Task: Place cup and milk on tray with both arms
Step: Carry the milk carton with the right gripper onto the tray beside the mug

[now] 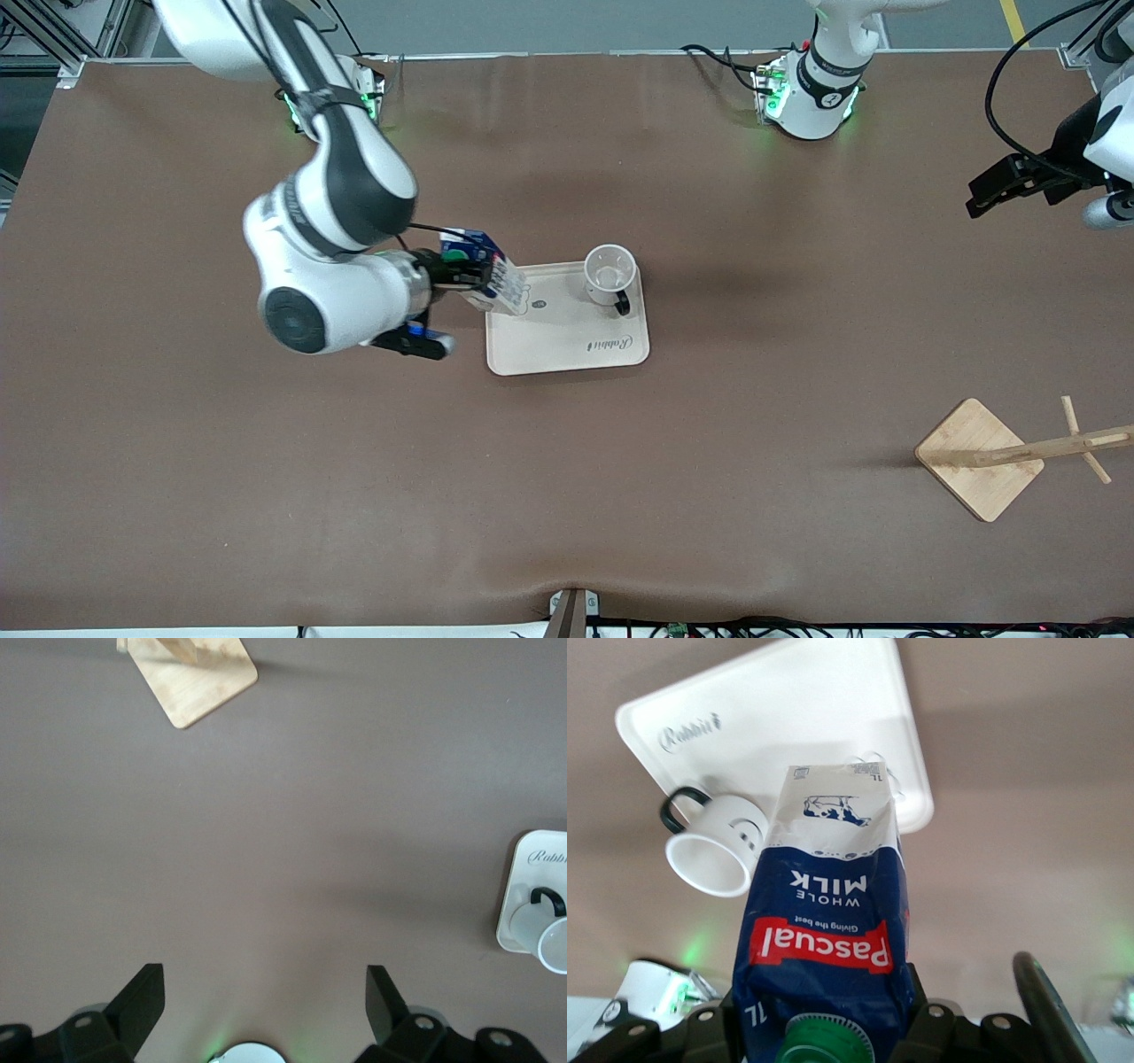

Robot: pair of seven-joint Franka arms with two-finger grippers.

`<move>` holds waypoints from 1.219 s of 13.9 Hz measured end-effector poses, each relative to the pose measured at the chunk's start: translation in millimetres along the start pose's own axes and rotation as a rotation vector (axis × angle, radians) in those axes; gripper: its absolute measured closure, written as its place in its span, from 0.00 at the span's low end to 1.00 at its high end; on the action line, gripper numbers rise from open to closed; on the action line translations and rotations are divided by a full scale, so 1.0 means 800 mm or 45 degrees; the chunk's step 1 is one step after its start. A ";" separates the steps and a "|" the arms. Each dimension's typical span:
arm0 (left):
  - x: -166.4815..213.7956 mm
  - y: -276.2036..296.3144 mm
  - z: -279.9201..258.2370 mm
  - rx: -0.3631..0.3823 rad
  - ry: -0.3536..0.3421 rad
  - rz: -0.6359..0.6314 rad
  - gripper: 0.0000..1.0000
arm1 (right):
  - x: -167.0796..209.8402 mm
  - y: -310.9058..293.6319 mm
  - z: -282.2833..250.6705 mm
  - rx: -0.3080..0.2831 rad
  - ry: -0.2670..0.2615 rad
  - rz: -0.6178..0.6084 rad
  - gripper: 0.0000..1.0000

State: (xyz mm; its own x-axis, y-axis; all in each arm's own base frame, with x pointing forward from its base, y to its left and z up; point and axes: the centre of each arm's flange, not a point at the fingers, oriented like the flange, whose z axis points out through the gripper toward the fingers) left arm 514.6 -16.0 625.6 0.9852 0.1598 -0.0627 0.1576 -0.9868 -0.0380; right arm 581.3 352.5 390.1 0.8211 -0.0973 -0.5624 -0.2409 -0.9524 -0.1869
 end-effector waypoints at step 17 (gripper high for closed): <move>-0.002 -0.025 -0.004 -0.002 -0.043 -0.051 0.00 | 0.030 -0.022 0.077 -0.203 0.076 -0.191 0.34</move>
State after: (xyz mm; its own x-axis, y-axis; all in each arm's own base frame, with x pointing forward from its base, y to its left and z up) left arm 509.8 3.6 630.0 0.9752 0.1998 -0.0948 0.1968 -0.9796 -0.0397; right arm 573.2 384.8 330.4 0.8717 0.0367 -0.4886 -0.0328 -0.9906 -0.1329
